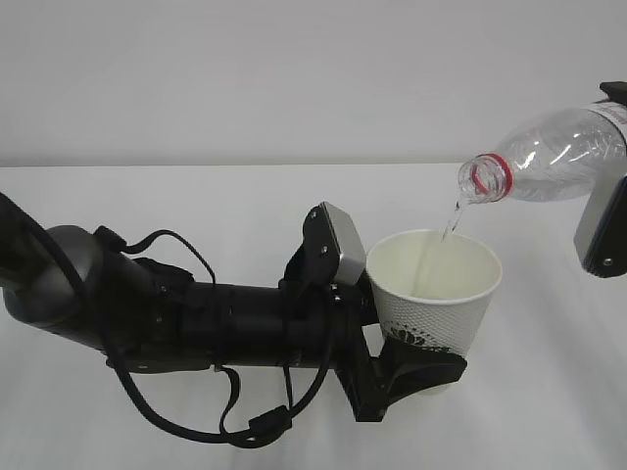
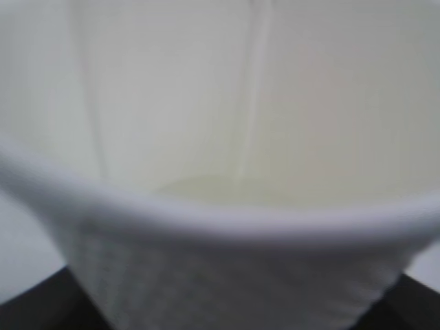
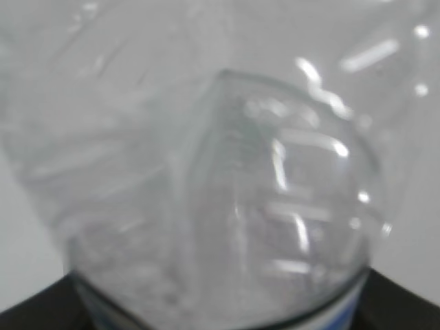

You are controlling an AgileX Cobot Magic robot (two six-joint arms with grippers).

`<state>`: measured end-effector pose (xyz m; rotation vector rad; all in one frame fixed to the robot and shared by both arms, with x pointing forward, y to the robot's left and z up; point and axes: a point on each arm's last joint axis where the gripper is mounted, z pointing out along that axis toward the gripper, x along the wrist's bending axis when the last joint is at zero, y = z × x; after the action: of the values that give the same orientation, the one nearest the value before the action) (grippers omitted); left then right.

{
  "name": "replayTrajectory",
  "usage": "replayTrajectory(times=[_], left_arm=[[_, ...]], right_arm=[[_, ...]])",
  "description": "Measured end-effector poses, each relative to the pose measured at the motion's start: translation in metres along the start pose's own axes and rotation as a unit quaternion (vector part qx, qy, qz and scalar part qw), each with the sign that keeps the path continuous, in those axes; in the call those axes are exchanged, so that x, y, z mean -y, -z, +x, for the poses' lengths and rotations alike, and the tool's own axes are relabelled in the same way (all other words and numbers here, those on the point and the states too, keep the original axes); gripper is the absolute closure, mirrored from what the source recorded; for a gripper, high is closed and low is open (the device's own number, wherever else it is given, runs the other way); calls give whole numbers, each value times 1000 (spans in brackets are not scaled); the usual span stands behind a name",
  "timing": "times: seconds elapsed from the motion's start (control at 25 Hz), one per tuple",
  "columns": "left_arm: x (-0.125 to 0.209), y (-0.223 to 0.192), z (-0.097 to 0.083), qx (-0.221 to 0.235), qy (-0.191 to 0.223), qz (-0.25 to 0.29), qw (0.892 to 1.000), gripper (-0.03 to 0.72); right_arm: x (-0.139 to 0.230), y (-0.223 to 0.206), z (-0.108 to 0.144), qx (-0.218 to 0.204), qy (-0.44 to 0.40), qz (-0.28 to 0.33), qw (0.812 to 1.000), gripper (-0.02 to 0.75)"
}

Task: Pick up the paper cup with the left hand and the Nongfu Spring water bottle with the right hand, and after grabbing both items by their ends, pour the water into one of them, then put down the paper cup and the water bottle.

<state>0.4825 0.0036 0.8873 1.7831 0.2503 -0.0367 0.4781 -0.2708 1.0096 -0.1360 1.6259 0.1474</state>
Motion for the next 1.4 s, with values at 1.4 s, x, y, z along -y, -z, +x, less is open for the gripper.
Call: replayTrajectory(times=[1.4], left_arm=[[0,0,0,0,0,1,1000,146]], right_arm=[[0,0,-2,13,0,-2,1000,297]])
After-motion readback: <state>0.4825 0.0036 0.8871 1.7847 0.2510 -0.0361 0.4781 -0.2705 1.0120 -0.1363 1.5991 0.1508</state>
